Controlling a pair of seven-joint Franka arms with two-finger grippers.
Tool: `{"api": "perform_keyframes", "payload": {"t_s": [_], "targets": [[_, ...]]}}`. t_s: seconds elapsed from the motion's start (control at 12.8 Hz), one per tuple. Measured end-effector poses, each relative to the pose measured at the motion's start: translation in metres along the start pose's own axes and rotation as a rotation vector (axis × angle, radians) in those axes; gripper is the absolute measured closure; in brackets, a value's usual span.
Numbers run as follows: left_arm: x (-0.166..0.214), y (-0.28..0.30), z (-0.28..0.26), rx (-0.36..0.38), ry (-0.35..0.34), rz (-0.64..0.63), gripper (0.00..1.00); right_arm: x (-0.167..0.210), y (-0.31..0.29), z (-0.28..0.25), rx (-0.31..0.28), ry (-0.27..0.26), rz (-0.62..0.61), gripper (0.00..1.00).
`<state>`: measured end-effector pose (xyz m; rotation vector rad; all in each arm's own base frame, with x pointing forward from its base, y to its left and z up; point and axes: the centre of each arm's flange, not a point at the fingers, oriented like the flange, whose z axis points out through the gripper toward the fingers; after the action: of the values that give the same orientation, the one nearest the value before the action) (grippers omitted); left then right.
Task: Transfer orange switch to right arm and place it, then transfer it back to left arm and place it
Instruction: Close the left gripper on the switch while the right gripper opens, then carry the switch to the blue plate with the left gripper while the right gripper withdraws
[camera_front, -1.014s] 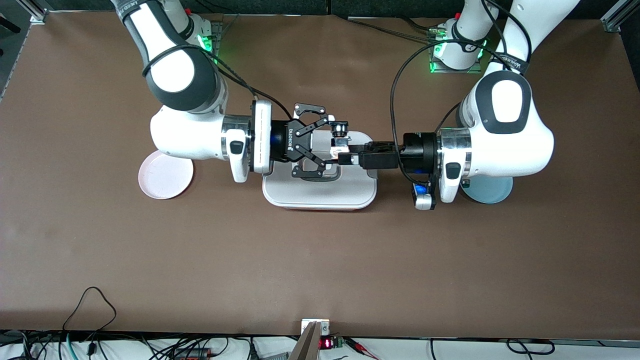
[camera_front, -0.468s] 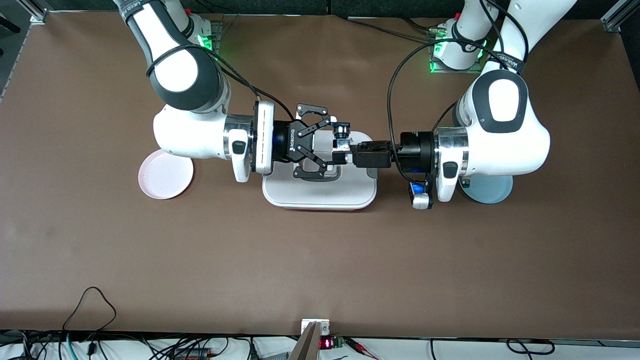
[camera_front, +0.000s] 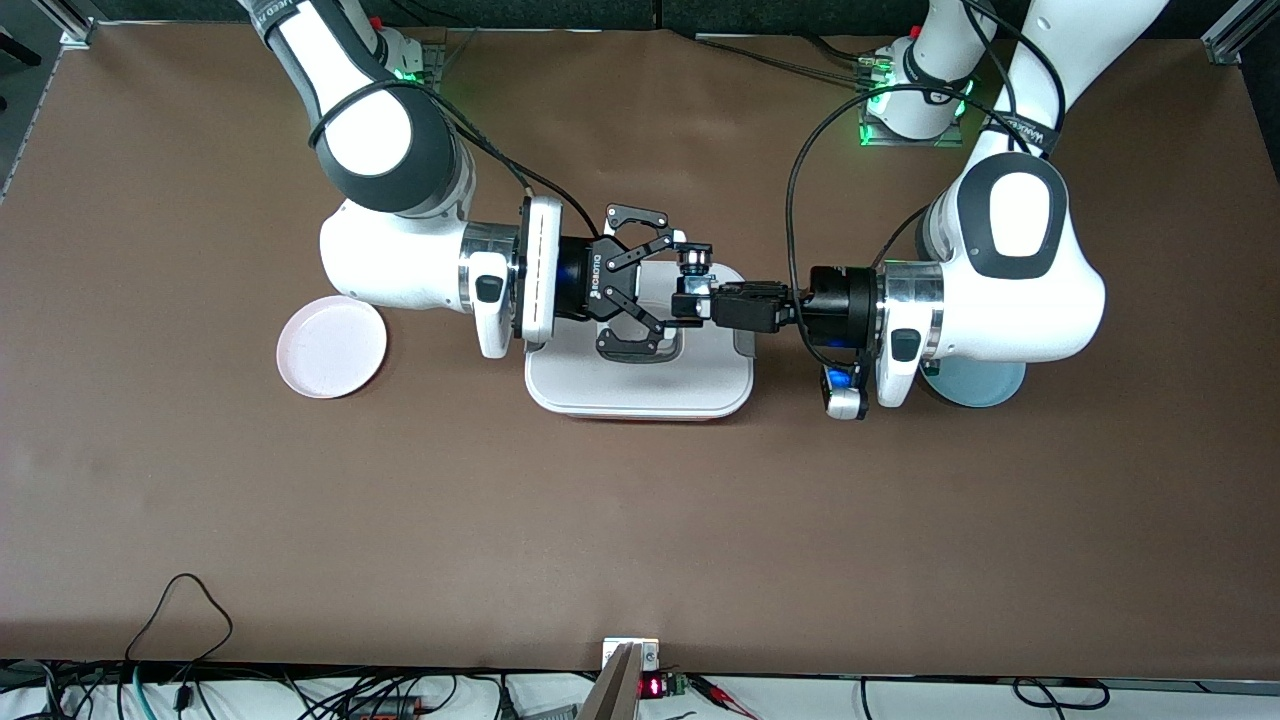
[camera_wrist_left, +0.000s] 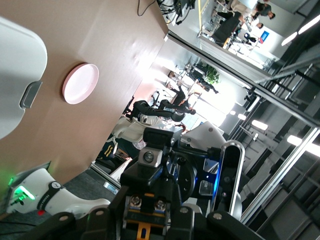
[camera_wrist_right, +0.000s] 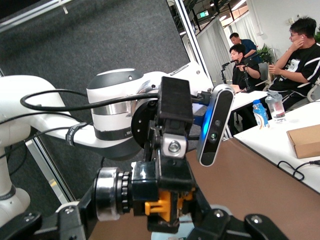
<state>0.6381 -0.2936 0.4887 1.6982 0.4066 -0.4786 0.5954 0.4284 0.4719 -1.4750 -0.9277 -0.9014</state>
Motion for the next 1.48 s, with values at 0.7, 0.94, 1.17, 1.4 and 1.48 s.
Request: {"api": "perform_keyframes", "payload": {"t_s": [0.7,0.94,1.17,1.4,1.48], "targets": [[0.002,0.000,-0.006,-0.003,0.001,-0.001,0.66,-0.001,0.005,-0.004,-0.026,0.002,0.002,0.00],[0.003,-0.001,-0.007,0.005,0.004,0.002,0.66,0.006,0.010,-0.016,-0.044,0.011,-0.005,0.00],[-0.001,-0.018,-0.005,0.247,-0.019,0.136,0.66,0.009,0.029,-0.056,-0.105,0.016,0.003,0.00],[-0.007,-0.043,-0.008,0.500,-0.142,0.366,0.66,-0.005,0.052,-0.110,-0.185,-0.065,-0.017,0.00],[-0.007,-0.053,-0.016,0.589,-0.197,0.438,0.66,-0.010,0.060,-0.131,-0.213,-0.083,-0.013,0.00]]}}
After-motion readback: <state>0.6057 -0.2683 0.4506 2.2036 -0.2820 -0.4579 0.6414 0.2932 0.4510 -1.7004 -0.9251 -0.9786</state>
